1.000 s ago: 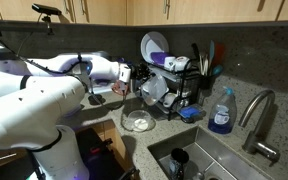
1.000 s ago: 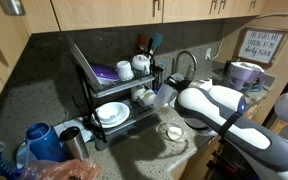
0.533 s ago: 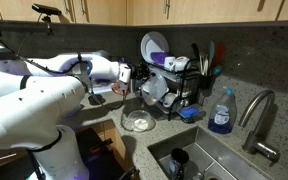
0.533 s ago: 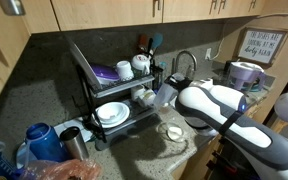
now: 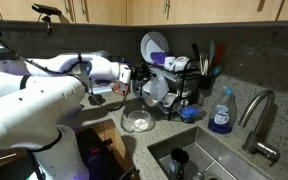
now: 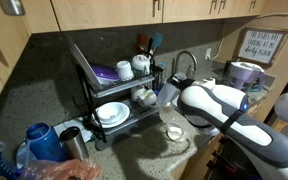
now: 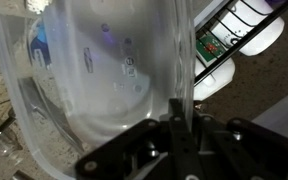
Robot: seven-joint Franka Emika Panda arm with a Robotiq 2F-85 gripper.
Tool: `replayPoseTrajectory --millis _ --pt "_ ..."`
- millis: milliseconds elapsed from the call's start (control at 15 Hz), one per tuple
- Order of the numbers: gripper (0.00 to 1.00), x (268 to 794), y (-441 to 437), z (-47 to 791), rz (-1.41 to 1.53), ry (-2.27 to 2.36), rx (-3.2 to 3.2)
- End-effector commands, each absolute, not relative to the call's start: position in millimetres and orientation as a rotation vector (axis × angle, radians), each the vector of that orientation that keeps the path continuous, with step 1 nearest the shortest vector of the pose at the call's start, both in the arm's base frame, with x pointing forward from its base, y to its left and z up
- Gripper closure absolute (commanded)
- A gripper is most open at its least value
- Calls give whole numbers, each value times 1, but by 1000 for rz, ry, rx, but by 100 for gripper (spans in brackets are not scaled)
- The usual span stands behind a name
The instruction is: Transfer the contents in the rectangular bowl to the circular one
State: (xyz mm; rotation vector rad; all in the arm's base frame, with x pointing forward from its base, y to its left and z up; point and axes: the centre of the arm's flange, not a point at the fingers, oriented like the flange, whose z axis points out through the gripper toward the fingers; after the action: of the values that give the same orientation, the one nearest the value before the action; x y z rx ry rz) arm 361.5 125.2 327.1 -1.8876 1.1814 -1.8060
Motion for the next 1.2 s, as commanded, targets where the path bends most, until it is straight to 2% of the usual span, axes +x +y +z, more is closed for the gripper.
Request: replayPoseTrajectory --millis 0,1133 --pt "99 352 114 320 -1832 1197 -1864" --pt "99 320 116 316 -1844 1197 -1848"
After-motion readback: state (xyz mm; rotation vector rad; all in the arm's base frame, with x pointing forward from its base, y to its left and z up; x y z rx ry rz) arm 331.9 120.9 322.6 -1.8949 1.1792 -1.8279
